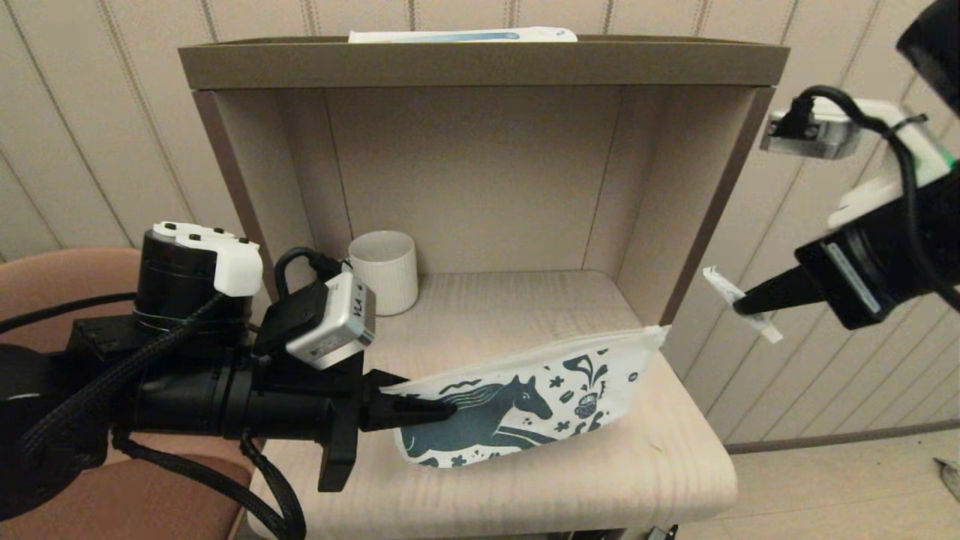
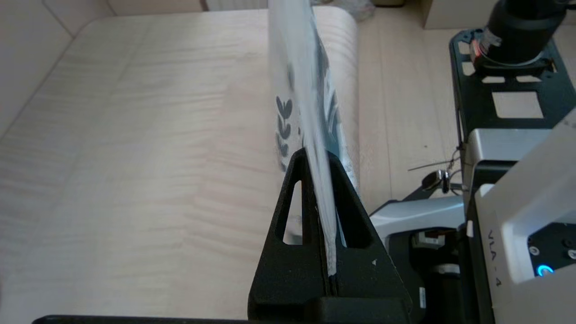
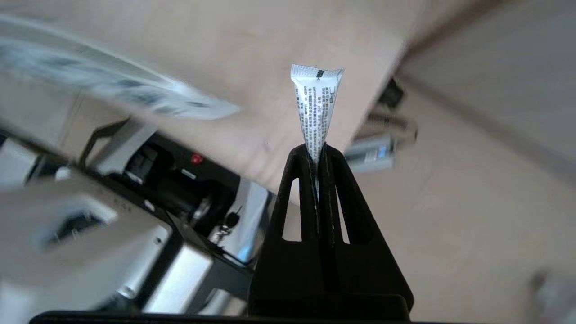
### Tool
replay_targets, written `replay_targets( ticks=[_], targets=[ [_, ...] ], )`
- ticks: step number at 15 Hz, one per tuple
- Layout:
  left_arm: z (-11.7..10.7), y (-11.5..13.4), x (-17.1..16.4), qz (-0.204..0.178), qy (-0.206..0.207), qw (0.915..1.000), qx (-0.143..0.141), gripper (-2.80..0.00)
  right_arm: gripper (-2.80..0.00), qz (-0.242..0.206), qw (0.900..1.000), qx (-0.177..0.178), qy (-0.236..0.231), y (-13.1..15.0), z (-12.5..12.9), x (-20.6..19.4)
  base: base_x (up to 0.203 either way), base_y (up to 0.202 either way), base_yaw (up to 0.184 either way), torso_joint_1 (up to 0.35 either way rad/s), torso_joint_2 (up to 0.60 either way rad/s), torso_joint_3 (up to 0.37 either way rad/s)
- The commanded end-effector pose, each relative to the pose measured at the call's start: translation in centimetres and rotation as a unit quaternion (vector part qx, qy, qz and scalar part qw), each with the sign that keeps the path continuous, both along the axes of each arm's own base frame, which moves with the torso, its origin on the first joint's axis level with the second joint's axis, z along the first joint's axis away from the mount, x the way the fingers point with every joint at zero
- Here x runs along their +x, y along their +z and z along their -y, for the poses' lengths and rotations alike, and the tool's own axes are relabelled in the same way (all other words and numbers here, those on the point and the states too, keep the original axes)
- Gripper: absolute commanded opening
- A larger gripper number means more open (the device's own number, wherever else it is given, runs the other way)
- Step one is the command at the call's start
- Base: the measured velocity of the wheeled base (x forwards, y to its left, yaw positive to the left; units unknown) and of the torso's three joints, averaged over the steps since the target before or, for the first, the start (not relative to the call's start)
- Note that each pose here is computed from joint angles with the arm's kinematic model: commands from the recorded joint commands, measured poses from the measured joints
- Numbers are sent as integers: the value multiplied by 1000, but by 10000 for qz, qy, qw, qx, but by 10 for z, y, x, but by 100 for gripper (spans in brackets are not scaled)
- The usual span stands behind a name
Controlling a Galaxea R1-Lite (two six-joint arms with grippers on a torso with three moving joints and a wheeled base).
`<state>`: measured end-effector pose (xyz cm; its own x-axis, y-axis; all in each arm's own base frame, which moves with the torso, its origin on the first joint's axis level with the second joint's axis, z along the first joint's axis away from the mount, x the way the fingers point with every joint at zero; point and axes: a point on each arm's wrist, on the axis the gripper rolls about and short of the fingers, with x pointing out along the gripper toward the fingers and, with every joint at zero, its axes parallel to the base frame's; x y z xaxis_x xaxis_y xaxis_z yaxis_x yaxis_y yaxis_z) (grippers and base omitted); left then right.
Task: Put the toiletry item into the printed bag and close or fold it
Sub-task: Place the toothpaste in the storage bag
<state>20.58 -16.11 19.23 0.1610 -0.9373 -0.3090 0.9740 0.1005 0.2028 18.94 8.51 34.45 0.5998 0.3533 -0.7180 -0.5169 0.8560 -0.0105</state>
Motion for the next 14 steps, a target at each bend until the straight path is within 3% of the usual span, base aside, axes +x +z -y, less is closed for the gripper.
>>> replay_targets(
  ticks=[1,6,10,12,14],
  targets=[
    [1,0,-1,79,-50,10000,-2,-280,-280,181,9991,130,348,8,2,-11,0,0,0,0,0,0],
    [11,12,-10,706,58,9974,141,-280,-280,264,9957,346,815,9,-17,13,0,0,0,0,0,0],
    [14,19,-31,1349,649,9818,1172,-280,-280,41,9926,515,1102,3,-29,18,0,0,0,0,0,0],
    [16,18,-33,1393,645,9806,1223,-280,-280,-89,9883,727,1335,2,-31,18,0,0,0,0,0,0],
    [17,16,-33,1360,624,9809,1243,-280,-280,-295,9764,1125,1818,1,-34,18,0,0,0,0,0,0]
  ],
)
